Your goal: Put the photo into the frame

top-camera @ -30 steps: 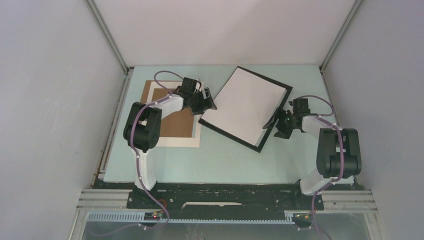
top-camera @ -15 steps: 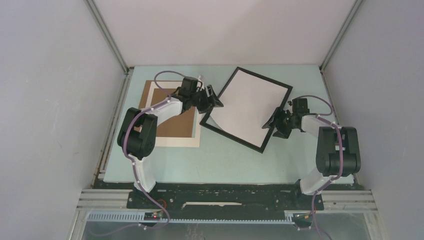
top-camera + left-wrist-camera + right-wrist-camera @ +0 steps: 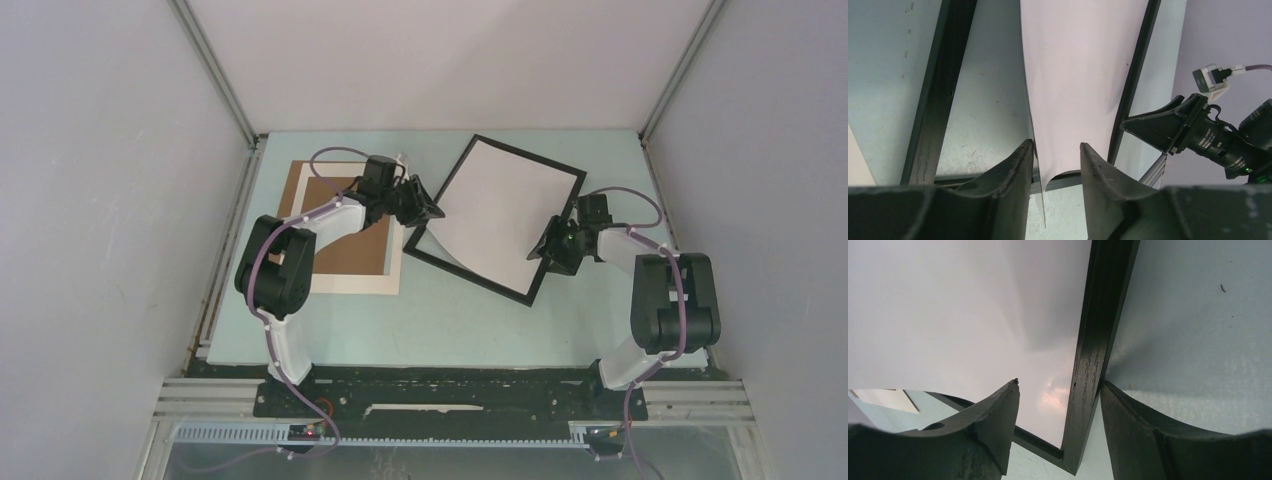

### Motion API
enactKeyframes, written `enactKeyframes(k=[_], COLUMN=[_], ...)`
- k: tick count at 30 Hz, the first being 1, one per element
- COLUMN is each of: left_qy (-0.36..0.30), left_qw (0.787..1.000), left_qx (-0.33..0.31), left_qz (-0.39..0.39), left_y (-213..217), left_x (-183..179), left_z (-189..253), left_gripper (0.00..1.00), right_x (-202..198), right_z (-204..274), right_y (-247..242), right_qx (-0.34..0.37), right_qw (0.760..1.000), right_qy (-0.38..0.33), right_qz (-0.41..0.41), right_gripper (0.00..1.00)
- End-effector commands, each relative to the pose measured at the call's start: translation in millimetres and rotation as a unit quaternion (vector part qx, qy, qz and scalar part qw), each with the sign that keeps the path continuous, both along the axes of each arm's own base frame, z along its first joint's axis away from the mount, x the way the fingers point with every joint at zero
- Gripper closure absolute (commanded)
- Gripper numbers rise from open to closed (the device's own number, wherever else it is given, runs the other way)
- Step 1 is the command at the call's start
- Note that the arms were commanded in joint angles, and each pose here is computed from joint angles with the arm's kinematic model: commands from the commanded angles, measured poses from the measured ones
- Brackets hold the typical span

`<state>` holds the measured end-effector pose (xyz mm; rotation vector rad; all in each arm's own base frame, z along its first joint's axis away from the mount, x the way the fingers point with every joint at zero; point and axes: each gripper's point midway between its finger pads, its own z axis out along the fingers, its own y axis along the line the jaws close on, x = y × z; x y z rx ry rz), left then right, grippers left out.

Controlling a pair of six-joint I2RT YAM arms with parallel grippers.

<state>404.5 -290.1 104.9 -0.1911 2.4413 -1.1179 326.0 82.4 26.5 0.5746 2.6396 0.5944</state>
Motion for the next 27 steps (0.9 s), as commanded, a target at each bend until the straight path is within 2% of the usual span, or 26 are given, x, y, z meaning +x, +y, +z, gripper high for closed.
enactKeyframes(k=[1,7,11,12,23,27], left_qy=[-0.008,0.005,0.002,-0.003,-0.052,-0.070], left_qw=[1.000,0.999,0.999,0.999,0.997,0.995], left_qx=[0.010,0.025,0.034,0.036,0.057,0.071], left_qz=[-0.014,-0.021,-0.025,-0.023,0.001,0.027], left_y=[0.1,1.8,2.5,3.8,18.2,32.8], left_x=[-8.8,-10.3,-8.9,-7.7,-7.2,-9.8], left_z=[5.2,-5.4,-2.8,0.2,31.2,37.1], left_gripper=[0.62,0.79,0.98,1.00,1.00,1.00], right_x=[0.4,-3.1,-9.1,-10.6,-26.4,-34.6], right_z=[3.2,3.1,2.5,2.1,-9.2,-8.2], right_y=[-9.2,-19.2,-24.8,-26.7,-39.9,-65.2], right_qx=[-0.043,-0.080,-0.100,-0.106,-0.154,-0.220], right_qw=[0.999,0.997,0.995,0.994,0.987,0.973], right_qy=[-0.003,0.001,0.009,0.012,0.046,0.059], right_qz=[-0.002,-0.013,-0.013,-0.015,-0.015,-0.037], right_gripper=[0.32,0.34,0.40,0.42,0.61,0.69])
